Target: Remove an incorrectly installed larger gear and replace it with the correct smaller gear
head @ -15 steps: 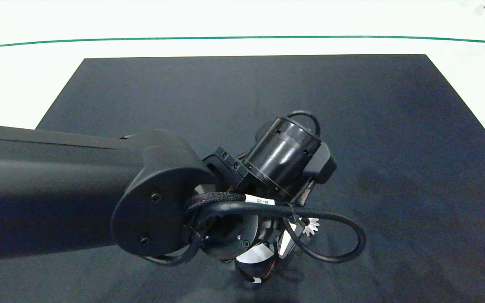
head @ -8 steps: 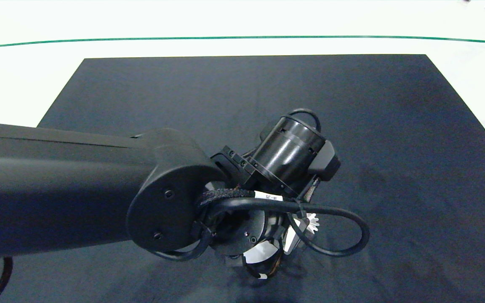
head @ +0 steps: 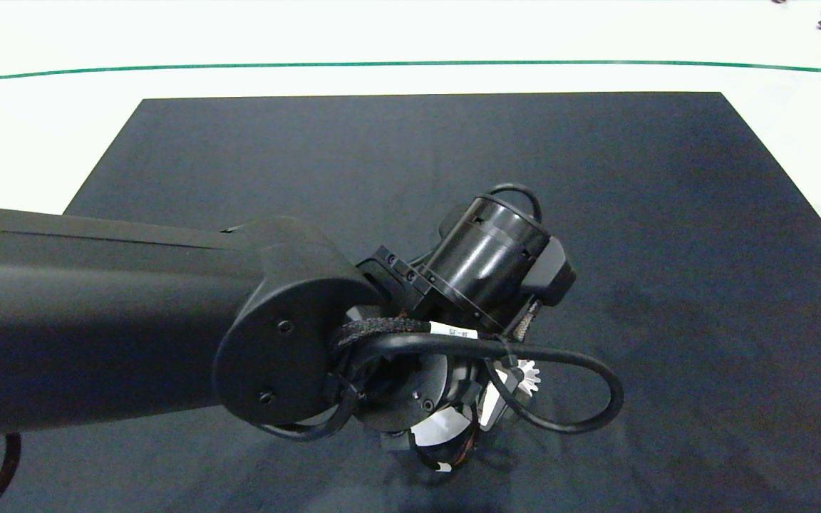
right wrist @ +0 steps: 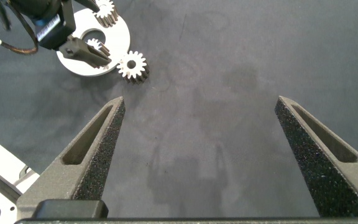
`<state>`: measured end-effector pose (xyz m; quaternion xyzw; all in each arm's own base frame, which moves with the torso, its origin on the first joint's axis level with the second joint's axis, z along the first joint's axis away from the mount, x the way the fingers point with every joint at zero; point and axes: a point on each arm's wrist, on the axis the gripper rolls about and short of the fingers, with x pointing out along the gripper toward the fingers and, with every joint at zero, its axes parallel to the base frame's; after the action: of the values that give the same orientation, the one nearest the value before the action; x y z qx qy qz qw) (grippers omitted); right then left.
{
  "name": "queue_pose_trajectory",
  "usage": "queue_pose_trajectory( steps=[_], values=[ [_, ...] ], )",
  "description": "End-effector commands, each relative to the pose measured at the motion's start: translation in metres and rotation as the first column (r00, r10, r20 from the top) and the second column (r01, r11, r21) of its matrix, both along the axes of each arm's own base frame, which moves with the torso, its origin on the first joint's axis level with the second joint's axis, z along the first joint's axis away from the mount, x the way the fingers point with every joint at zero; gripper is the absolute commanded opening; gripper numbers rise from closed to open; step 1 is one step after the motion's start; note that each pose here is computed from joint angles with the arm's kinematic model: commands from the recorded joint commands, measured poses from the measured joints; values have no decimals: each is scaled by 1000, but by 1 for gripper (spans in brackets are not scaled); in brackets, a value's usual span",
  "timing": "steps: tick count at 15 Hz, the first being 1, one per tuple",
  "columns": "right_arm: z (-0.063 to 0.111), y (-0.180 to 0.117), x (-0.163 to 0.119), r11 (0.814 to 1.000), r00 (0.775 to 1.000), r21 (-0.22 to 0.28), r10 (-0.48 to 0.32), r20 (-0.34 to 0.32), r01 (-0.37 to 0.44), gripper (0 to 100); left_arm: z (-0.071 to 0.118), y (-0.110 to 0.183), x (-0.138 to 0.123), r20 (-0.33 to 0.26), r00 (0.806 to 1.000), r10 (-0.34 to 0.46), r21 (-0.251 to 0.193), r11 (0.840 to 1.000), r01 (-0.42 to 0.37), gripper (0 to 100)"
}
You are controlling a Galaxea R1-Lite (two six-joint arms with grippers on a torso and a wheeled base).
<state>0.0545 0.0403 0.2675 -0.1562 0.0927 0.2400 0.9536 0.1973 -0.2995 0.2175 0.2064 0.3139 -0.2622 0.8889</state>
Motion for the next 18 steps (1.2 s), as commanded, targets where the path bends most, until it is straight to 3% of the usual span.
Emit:
queue_pose_trajectory(
  steps=[1, 10, 15, 18],
  values=[
    [0, 0, 0, 1000, 1000, -3, -1, -1, 1, 100, 10, 11, -6, 9, 1000, 4, -11, 1000, -4, 100],
    [0, 0, 1, 1000, 1000, -4, -1, -2, 1, 100, -6, 14, -5, -14, 1000, 3, 44, 999, -3, 100],
    [0, 0, 0, 1000, 1000, -3, -1, -1, 1, 100, -1, 15, -5, 1, 1000, 3, 23, 1000, -3, 100],
    [1, 0, 0, 1000, 1000, 0, -5, 4, 5, 100, 11, 26, -10, 18, 1000, 8, -5, 1000, -8, 100]
  ],
)
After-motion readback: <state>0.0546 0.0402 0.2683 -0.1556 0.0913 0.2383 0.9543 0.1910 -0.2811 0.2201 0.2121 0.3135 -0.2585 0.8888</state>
